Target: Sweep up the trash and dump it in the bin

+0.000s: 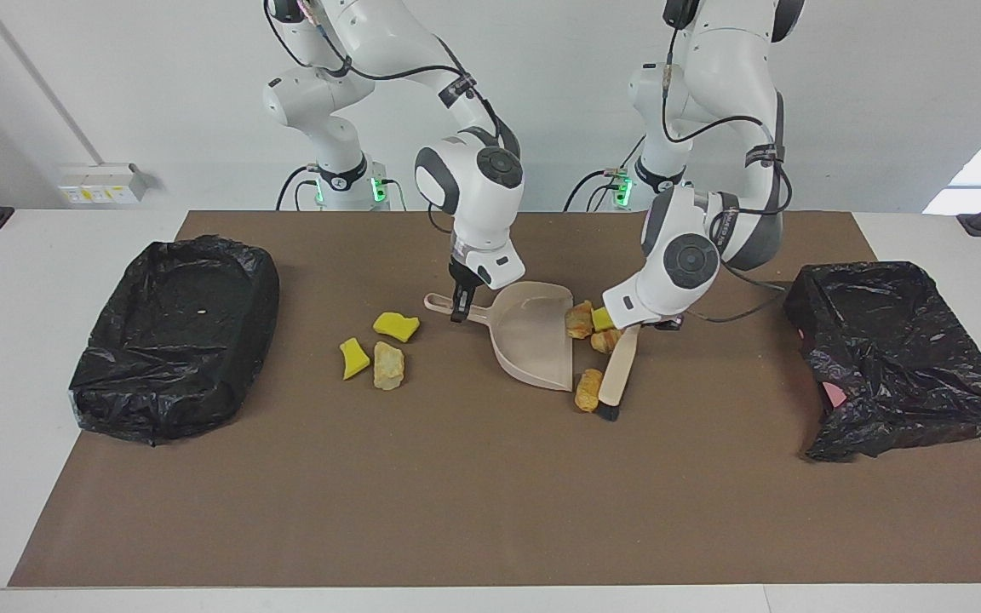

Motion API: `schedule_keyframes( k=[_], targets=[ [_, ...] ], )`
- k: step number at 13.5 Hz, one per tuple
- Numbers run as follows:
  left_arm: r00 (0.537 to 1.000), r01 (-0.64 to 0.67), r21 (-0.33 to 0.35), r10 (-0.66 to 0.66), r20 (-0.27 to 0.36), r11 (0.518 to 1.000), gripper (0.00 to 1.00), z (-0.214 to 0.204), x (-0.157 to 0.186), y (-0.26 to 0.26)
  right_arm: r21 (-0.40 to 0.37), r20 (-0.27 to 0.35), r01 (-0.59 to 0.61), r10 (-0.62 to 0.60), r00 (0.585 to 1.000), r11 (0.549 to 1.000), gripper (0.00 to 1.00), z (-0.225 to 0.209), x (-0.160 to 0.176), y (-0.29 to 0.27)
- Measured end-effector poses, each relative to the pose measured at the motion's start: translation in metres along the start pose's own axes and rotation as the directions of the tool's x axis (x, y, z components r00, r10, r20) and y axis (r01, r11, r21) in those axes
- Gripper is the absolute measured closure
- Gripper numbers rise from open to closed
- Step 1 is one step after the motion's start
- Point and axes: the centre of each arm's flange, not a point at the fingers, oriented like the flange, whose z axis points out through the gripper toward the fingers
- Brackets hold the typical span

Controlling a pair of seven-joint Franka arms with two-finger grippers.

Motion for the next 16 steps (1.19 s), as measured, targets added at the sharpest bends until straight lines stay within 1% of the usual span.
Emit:
schedule_keyframes(
  k=[2,3,5,7,8,9,10,12,13,15,16],
  targets=[
    [0.999,0.032,-0.053,-0.031,0.018,0.998,0.74,0.007,-0.005,0.038,0.000,0.000,-0.013,0.013,1.000,1.000,0.68,0.001,-0.004,0.004],
    [0.999,0.041,-0.091,-0.038,0.032,0.995,0.74,0.007,-0.009,0.056,-0.003,-0.003,-0.021,0.021,1.000,1.000,0.68,0.001,-0.005,0.006],
    [0.999,0.046,-0.165,-0.040,0.035,0.985,0.74,-0.006,-0.018,0.082,-0.005,-0.006,-0.025,0.025,1.000,1.000,0.68,0.003,-0.006,0.008],
    [0.998,0.065,-0.203,-0.062,0.021,0.977,0.74,-0.037,-0.036,0.084,-0.005,-0.007,-0.025,0.025,1.000,1.000,0.68,0.003,-0.006,0.009],
    [0.995,0.096,-0.213,-0.096,0.013,0.972,0.74,-0.054,-0.047,0.076,-0.005,-0.007,-0.025,0.025,1.000,1.000,0.68,0.003,-0.006,0.009],
    [0.986,0.164,-0.223,-0.164,0.017,0.961,0.74,-0.068,-0.058,0.063,-0.006,-0.007,-0.024,0.024,1.000,1.000,0.68,0.003,-0.006,0.009],
    [0.964,0.265,-0.231,-0.265,0.033,0.936,0.74,-0.076,-0.066,0.049,-0.008,-0.006,-0.005,0.005,1.000,1.000,0.68,0.003,-0.006,0.009],
    [0.892,0.452,-0.225,-0.443,0.092,0.863,0.74,-0.068,-0.075,0.033,-0.012,-0.008,0.063,-0.063,0.998,0.998,0.68,0.003,-0.008,0.013],
    [0.858,0.514,-0.218,-0.498,0.125,0.830,0.74,-0.054,-0.082,0.024,-0.019,-0.008,0.095,-0.095,0.995,0.995,0.68,0.002,-0.009,0.015],
    [0.807,0.591,-0.219,-0.568,0.162,0.776,0.74,-0.022,-0.103,-0.004,-0.050,-0.004,0.191,-0.192,0.981,0.980,0.68,-0.002,-0.009,0.021],
    [0.787,0.617,-0.220,-0.590,0.182,0.756,0.74,-0.006,-0.115,-0.015,-0.050,-0.002,0.215,-0.215,0.977,0.975,0.68,-0.001,-0.011,0.024]
  ],
)
